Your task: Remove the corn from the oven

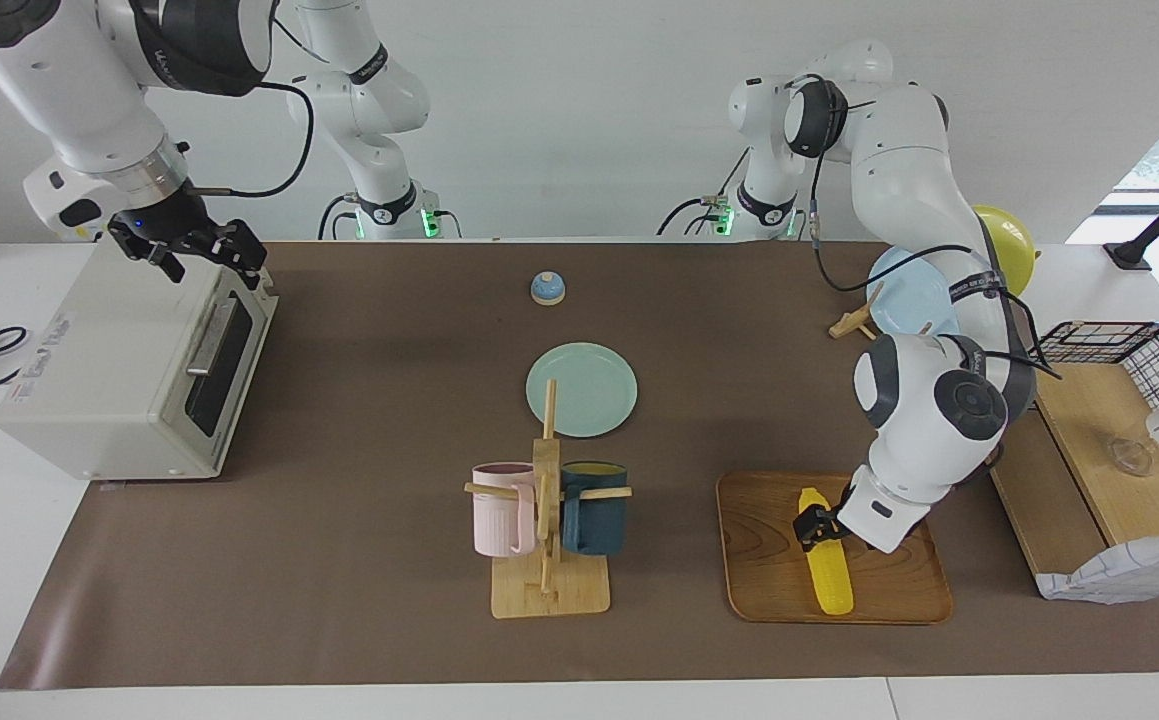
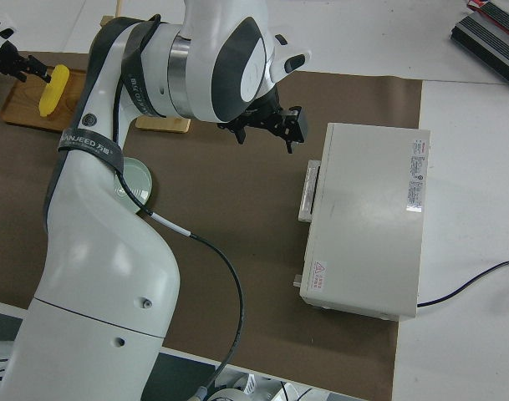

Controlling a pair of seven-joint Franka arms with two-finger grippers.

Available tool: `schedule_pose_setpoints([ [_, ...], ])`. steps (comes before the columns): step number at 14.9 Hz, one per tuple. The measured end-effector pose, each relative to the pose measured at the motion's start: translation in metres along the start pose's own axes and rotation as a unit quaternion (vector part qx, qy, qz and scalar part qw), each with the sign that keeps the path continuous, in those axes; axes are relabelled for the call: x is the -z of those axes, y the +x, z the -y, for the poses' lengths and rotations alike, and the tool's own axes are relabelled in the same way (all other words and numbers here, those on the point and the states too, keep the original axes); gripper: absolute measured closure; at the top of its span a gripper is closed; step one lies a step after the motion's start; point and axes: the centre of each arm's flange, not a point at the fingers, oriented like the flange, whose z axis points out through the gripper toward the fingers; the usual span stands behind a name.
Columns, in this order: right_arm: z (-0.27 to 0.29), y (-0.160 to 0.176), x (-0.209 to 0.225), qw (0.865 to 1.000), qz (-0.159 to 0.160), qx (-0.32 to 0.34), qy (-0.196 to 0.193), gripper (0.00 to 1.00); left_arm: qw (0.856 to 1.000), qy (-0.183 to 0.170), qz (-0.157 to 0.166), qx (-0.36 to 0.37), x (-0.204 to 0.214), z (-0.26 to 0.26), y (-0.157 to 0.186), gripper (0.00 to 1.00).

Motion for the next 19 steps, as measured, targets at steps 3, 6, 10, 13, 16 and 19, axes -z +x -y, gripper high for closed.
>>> schedule_pose_setpoints([
  [3, 0.0, 0.0, 0.0, 1.0, 0.0, 0.0, 0.0, 0.0, 1.0, 0.009, 0.012, 0.002, 0.057, 0.005, -0.038, 0.0],
  [6, 0.0, 0.0, 0.0, 1.0, 0.0, 0.0, 0.0, 0.0, 0.999, 0.019, 0.042, 0.008, 0.107, 0.016, -0.075, 0.0],
  [10, 0.0, 0.0, 0.0, 1.0, 0.0, 0.001, 0.0, 0.0, 0.996, 0.03, 0.079, 0.014, 0.165, 0.023, -0.117, 0.0],
  [13, 0.0, 0.002, 0.002, 1.0, -0.011, 0.002, 0.0, 0.0, 0.994, 0.036, 0.101, 0.023, 0.2, 0.032, -0.146, 0.0],
  [16, 0.001, 0.004, 0.004, 1.0, -0.02, 0.003, 0.0, 0.0, 0.992, 0.041, 0.121, 0.022, 0.214, 0.031, -0.169, 0.0],
  [19, 0.001, 0.004, 0.004, 1.0, -0.022, 0.004, 0.0, 0.0, 0.989, 0.046, 0.136, 0.02, 0.21, 0.028, -0.194, 0.0],
])
